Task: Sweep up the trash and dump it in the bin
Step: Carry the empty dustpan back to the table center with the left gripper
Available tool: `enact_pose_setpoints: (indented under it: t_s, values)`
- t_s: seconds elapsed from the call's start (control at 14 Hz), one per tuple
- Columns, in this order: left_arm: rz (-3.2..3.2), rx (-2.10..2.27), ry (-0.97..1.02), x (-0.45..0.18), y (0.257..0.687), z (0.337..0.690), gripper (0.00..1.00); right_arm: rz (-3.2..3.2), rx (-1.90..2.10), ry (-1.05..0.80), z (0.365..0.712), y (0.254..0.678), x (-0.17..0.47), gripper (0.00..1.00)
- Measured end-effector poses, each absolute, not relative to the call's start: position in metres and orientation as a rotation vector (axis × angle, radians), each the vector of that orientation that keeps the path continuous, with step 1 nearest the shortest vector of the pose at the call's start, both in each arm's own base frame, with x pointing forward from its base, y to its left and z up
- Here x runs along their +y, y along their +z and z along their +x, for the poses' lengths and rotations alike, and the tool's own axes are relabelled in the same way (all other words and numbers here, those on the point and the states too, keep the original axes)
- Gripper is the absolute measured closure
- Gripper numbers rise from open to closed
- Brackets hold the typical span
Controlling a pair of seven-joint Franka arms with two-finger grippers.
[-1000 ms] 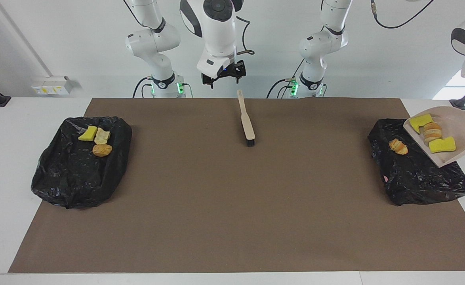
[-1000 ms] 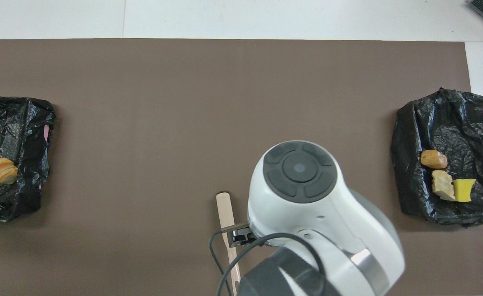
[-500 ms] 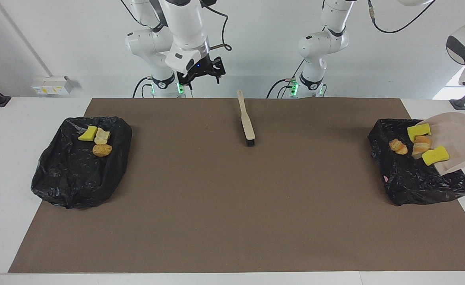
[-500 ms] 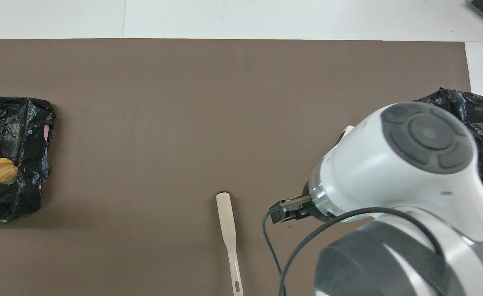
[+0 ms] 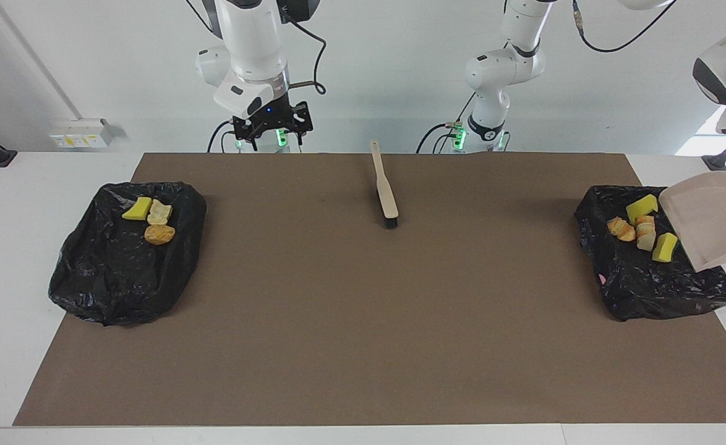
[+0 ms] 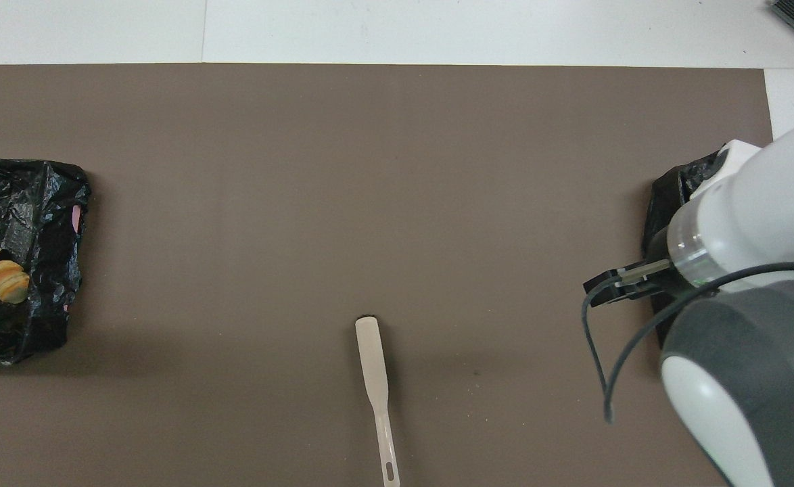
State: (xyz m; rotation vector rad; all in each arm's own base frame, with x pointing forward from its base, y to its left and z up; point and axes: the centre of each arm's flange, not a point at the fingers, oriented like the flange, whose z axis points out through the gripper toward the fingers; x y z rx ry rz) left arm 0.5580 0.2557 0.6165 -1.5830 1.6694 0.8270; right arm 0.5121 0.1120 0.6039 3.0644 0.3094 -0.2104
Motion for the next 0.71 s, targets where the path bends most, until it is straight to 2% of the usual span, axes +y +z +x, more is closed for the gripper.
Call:
enact_pose_setpoints:
  t_s: [0.21, 0.71]
  values:
    - [-1.653, 1.666, 0.799, 0.235, 0.634, 0.559, 0.67, 3.087, 0.232, -0.176, 0.522, 0.612, 0.068, 0.0]
    - [-2.166, 1.728, 0.36, 0.202, 0.636, 0.533, 0.67, 3.107, 0.046, -0.087, 0.538, 0.616, 0.005, 0.0]
